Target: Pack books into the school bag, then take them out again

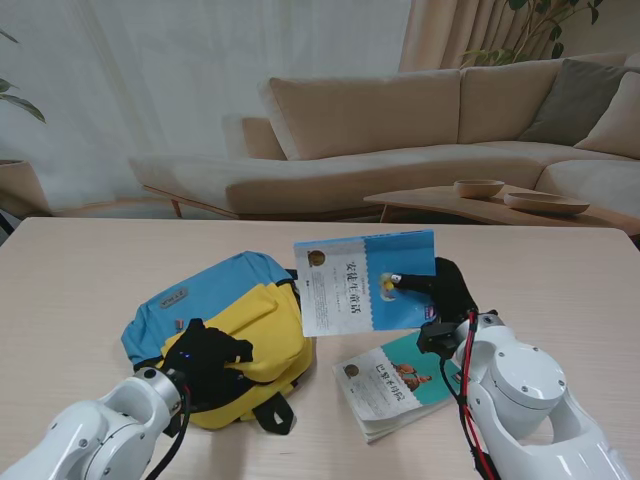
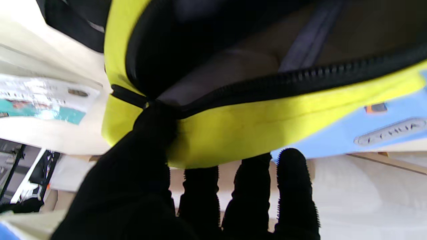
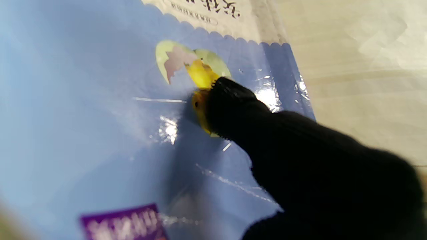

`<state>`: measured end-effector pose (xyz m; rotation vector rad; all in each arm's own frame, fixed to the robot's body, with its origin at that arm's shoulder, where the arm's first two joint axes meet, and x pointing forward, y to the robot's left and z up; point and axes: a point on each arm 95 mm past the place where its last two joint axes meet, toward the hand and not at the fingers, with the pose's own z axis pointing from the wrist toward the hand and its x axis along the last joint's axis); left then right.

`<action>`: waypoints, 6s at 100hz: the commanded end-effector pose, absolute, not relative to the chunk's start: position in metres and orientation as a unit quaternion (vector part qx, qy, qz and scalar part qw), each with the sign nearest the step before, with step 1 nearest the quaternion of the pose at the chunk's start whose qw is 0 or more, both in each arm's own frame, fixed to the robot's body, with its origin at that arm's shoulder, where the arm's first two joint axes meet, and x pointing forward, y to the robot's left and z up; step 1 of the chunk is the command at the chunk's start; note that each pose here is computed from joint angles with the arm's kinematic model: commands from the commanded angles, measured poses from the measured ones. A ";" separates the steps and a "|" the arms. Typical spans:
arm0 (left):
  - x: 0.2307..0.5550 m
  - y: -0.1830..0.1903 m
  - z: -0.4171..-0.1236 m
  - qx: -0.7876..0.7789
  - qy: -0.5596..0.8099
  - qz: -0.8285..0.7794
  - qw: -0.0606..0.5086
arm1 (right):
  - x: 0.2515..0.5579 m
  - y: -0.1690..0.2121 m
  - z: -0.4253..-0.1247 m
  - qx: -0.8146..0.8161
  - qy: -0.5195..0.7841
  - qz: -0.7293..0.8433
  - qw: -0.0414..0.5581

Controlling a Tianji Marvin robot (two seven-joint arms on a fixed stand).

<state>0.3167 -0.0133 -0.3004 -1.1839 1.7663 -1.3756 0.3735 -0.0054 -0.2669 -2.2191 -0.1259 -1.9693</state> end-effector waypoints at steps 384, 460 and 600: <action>0.332 0.008 -0.215 -0.443 0.520 -0.668 0.296 | 0.403 0.258 -0.302 -0.915 0.001 -0.402 0.012; 0.332 0.007 -0.217 -0.454 0.510 -0.671 0.291 | 0.401 0.284 -0.328 -0.912 -0.062 -0.405 0.004; 0.331 0.010 -0.216 -0.446 0.510 -0.673 0.296 | 0.411 0.260 -0.307 -0.870 -0.154 -0.463 -0.066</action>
